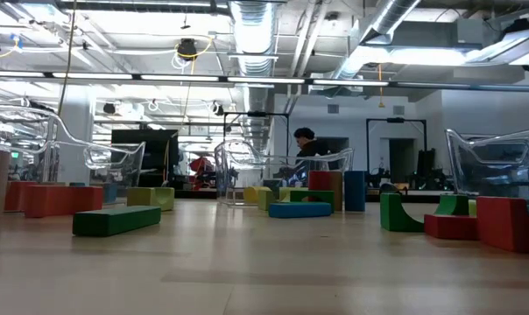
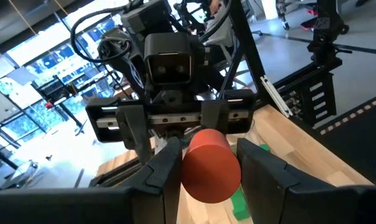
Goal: Sort blocks by size
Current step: Put the red cylindrical block into the top transparent bin
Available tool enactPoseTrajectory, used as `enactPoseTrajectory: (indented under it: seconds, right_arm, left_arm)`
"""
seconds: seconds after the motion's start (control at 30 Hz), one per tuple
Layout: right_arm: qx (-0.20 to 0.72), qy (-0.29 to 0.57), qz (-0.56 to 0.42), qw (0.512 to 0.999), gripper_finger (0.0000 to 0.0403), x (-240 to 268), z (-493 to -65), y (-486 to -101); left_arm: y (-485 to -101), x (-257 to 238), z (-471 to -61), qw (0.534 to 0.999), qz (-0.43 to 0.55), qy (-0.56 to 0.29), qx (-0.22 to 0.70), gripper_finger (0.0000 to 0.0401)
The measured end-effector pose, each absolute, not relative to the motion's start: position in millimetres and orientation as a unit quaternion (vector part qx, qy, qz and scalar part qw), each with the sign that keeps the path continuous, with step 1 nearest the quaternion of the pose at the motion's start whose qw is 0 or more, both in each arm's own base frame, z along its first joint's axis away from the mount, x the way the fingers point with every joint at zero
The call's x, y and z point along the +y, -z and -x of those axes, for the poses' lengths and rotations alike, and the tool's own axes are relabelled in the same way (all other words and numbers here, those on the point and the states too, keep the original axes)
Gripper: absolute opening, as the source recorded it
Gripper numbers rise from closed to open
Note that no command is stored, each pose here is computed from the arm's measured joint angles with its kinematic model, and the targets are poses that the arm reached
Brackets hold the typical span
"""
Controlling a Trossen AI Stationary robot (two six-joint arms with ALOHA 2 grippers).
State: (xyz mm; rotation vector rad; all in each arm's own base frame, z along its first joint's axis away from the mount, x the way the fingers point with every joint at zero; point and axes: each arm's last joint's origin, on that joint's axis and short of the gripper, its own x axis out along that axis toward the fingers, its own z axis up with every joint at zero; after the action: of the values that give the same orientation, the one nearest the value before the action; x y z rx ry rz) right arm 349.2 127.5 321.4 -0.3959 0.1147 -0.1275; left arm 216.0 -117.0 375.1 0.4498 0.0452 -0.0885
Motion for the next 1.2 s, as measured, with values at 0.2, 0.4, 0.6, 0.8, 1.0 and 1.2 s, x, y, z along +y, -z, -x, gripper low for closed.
enactPoseTrajectory:
  seconds: [0.2,0.4,0.6,0.8,1.0,1.2]
  right_arm:
    - [0.044,0.044,0.18,0.982,0.0257,124.4,-351.3,-323.3]
    - [0.027,0.033,0.177,0.983,0.0257,123.3,-352.4,-326.3]
    - [0.026,0.025,0.165,0.986,0.0257,119.5,-354.0,-326.2]
    - [0.022,0.01,0.152,0.988,0.0256,120.5,-354.0,-326.2]
    - [0.022,0.008,0.146,0.989,0.0255,120.9,-354.1,-326.1]
    - [0.038,0.012,0.137,0.99,0.0255,120.4,-353.9,-322.9]
  left_arm:
    - [-375.9,-114.5,-218.0,0.973,-0.228,0.036,0.018,0.0128]
    - [-376.0,-110.3,-220.6,0.975,-0.218,0.039,0.018,0.0128]
    - [-376.2,-109.1,-221.1,0.974,-0.221,0.035,0.018,0.0128]
    - [-372.3,-110.3,-230.4,0.973,-0.229,0.028,0.017,0.0128]
    - [-360.8,-113.8,-244.0,0.966,-0.255,0.022,0.036,0.0128]
    - [-360.5,-114.9,-246.2,0.965,-0.261,0.021,0.03,0.0128]
